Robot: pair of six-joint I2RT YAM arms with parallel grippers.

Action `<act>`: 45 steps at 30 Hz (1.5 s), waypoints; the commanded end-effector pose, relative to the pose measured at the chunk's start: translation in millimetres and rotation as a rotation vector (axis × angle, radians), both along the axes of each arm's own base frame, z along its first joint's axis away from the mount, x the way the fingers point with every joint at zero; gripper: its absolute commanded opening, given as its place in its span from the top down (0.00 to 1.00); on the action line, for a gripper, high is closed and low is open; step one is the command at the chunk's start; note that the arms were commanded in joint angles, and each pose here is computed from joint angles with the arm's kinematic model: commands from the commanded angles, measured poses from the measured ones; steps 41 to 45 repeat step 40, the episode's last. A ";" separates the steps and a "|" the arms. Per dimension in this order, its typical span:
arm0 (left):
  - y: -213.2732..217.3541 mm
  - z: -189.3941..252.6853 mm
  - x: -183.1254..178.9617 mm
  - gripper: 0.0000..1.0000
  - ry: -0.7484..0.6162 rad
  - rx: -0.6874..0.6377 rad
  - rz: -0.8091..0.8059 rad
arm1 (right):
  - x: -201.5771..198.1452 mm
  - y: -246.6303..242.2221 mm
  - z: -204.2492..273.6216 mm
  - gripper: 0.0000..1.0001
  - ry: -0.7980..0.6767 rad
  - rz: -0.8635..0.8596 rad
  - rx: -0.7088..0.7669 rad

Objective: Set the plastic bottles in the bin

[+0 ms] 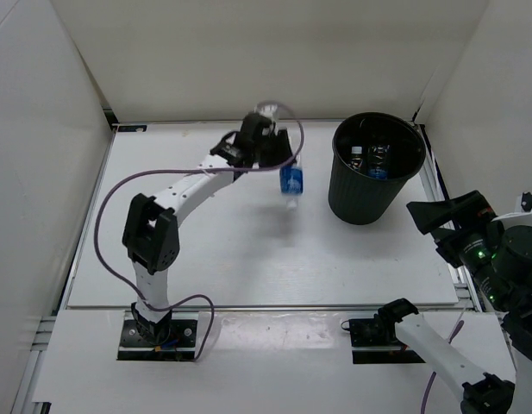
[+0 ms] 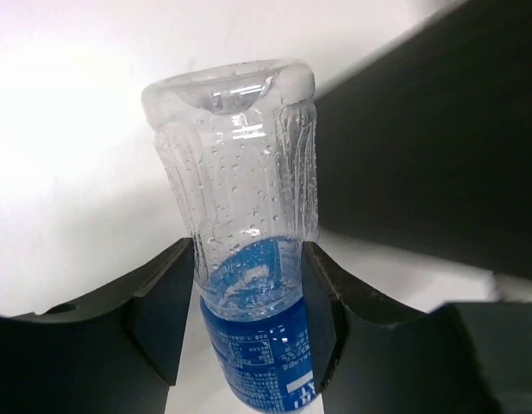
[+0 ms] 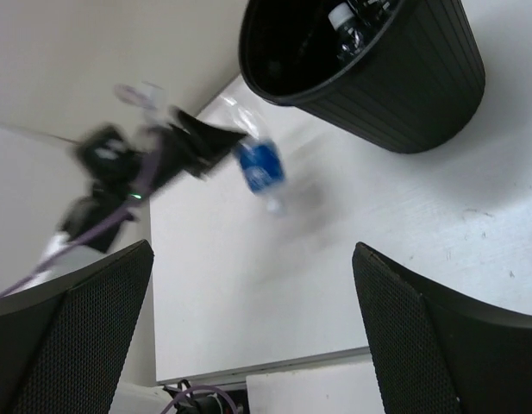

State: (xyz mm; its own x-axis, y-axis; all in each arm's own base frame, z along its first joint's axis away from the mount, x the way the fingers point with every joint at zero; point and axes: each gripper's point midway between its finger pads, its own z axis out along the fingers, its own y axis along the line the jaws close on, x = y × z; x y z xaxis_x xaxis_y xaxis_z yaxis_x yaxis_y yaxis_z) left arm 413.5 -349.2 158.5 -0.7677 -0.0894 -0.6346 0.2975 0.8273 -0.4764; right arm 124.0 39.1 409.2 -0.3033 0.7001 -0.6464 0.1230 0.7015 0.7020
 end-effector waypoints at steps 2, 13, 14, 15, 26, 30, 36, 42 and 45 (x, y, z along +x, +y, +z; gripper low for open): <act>1.2 242.9 31.7 0.46 -0.522 -0.216 0.065 | -3.6 -4.0 -11.4 0.00 0.021 -0.032 0.037; -149.1 296.2 21.2 0.38 -0.771 -0.482 -0.137 | -25.9 -22.9 3.3 0.00 -0.014 -0.073 0.039; -152.2 307.6 14.0 0.37 -0.801 -0.496 -0.137 | -28.5 -26.7 4.7 0.00 -0.018 -0.086 0.036; -167.1 284.6 17.9 0.34 -0.776 -0.479 -0.150 | -31.5 -28.2 5.8 0.00 -0.019 -0.086 0.037; -93.5 369.6 -19.8 0.00 -0.966 -0.342 0.029 | -32.6 -32.4 -5.3 0.00 0.034 -0.052 -0.047; -11.0 362.7 -30.9 0.00 -0.905 -0.211 0.242 | -16.8 -19.8 -6.7 0.00 0.095 0.012 -0.162; 89.7 243.2 -87.6 0.00 -0.675 0.045 0.341 | 4.8 -3.0 -28.1 0.00 0.154 0.069 -0.236; 183.9 184.0 -115.4 0.00 -0.560 0.261 0.586 | 16.6 6.0 -47.1 0.00 0.203 0.084 -0.256; 183.9 184.0 -115.4 0.00 -0.560 0.261 0.586 | 16.6 6.0 -47.1 0.00 0.203 0.084 -0.256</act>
